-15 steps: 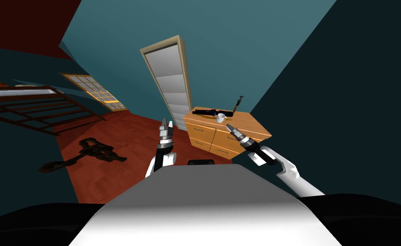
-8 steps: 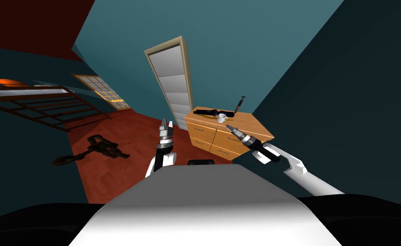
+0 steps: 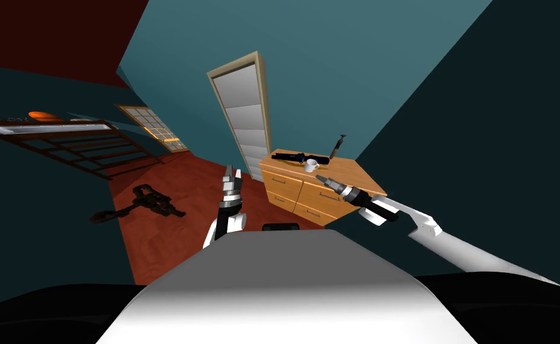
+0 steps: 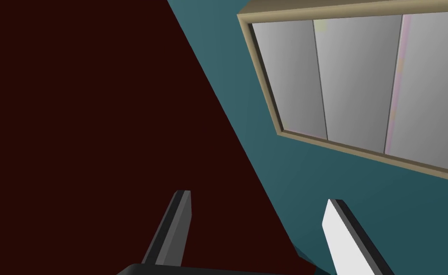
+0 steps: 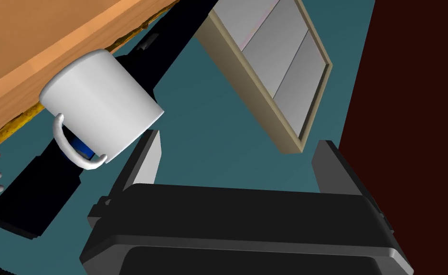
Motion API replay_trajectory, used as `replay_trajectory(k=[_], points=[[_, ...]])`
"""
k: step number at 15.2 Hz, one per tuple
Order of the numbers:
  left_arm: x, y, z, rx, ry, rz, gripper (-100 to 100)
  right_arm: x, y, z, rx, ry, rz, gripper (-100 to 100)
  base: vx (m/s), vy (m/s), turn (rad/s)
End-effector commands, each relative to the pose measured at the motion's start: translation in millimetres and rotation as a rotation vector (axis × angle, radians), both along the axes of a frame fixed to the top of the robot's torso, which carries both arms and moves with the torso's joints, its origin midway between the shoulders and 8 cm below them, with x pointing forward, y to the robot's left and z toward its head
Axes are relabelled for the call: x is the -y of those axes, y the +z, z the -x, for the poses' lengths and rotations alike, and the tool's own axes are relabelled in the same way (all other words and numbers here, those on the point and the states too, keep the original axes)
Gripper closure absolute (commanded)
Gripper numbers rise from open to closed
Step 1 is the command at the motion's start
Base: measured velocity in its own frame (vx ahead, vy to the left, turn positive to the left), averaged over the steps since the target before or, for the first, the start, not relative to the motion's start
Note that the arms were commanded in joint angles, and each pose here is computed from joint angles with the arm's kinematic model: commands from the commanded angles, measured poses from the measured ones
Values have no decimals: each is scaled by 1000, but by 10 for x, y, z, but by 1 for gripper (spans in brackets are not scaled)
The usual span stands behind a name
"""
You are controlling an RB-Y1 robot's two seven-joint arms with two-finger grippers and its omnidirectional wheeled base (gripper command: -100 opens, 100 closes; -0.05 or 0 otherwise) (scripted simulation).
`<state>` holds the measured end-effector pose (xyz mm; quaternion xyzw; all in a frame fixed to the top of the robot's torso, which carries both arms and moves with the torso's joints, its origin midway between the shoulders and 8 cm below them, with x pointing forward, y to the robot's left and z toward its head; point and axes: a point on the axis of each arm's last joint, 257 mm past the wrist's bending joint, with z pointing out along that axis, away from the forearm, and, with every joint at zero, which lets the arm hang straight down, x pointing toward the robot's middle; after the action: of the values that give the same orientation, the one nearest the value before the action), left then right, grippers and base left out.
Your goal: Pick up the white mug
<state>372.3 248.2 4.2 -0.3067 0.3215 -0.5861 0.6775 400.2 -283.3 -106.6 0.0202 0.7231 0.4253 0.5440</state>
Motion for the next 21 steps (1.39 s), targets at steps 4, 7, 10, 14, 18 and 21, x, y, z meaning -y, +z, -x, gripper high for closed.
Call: replay_trajectory(k=[4,7,10,14,18,21], points=[[0,0,0,0,0,0,0,104,-42,-43,-39,21,91,-100,-6,-27,81],[0,0,0,0,0,0,0,114,-35,-44,-48,47,154,-100,-4,-23,66],[0,0,0,0,0,0,0,177,-46,-71,-68,55,199,-100,-5,-19,93],[0,0,0,0,0,0,0,244,-44,-99,-92,72,271,-100,-7,-26,86],[0,0,0,0,0,0,0,310,-32,-128,-114,90,343,-100,0,-28,81],[0,0,0,0,0,0,0,317,-17,-133,-120,107,390,-100,-4,-20,24]])
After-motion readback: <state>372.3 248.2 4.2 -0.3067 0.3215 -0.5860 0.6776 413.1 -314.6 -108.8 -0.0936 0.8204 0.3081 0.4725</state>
